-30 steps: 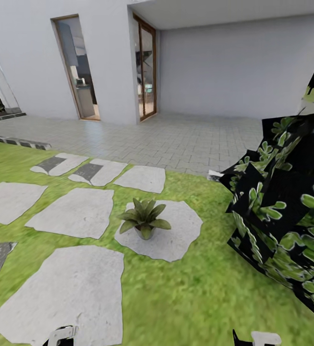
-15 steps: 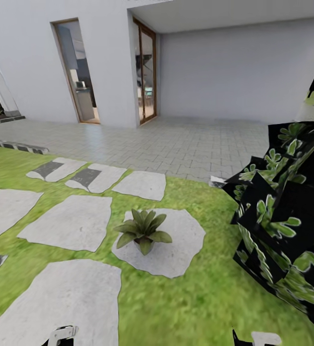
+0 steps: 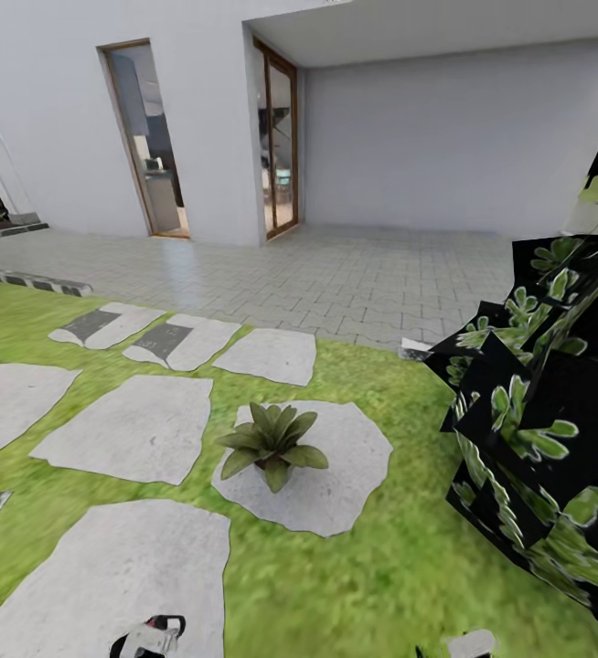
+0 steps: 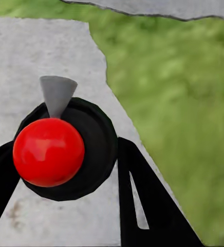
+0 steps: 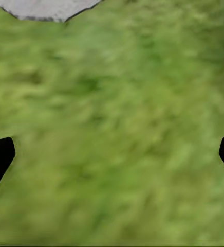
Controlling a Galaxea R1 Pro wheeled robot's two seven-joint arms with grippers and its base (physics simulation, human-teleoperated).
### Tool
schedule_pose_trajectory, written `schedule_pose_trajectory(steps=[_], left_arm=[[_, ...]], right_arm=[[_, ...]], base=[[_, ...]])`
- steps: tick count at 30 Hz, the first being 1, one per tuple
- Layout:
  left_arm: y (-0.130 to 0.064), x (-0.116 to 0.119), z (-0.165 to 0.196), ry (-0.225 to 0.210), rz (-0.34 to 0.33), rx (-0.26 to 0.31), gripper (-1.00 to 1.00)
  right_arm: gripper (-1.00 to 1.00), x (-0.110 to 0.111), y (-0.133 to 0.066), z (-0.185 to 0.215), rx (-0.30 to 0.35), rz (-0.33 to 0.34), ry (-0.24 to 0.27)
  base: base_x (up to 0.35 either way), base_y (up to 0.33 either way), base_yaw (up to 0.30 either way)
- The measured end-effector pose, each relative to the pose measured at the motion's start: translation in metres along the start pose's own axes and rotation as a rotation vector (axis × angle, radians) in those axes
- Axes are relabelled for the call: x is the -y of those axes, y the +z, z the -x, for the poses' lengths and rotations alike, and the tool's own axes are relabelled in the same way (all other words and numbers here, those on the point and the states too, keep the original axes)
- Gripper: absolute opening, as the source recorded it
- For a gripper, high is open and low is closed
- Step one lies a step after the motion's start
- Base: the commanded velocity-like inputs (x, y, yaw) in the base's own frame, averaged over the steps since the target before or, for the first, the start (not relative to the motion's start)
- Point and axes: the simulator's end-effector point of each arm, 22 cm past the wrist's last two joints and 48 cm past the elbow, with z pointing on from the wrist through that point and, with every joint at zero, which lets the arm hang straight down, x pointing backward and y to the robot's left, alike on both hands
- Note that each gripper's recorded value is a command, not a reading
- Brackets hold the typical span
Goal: Pick up the pesticide atomizer in the garden and spray insectifuge to fully cover both potted plants in the garden.
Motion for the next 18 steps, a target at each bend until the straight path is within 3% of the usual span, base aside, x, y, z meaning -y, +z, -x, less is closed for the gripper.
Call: schedule_pose_trajectory(steps=[2,3,7,11,14,18], left_arm=[[-0.004,0.013,-0.005,0.074,-0.108,-0.027,-1.0],[-0.009,0.02,-0.004,0.155,-0.233,-0.054,-1.0],[-0.016,0.023,0.009,0.226,-0.394,-0.086,-1.0],[-0.029,0.025,0.025,0.276,-0.578,-0.172,-1.0],[-0.035,0.029,0.037,0.339,-0.669,-0.222,-1.0],[-0.033,0.022,0.052,0.398,-0.706,-0.323,-1.0]], right_arm=[[1.0,-0.022,0.002,0.009,0.019,0.054,-0.049],[1.0,-0.052,0.003,0.022,0.048,0.139,-0.119],[1.0,-0.089,0.007,0.051,0.1,0.281,-0.18],[1.0,-0.116,0.02,0.114,0.174,0.458,-0.232],[1.0,-0.128,0.025,0.147,0.182,0.561,-0.261],[1.0,-0.145,0.021,0.182,0.202,0.69,-0.316]], base=[[0.0,0.0,0.0],[0.0,0.0,0.0],[0.0,0.0,0.0],[0.0,0.0,0.0],[0.0,0.0,0.0],[0.0,0.0,0.0]])
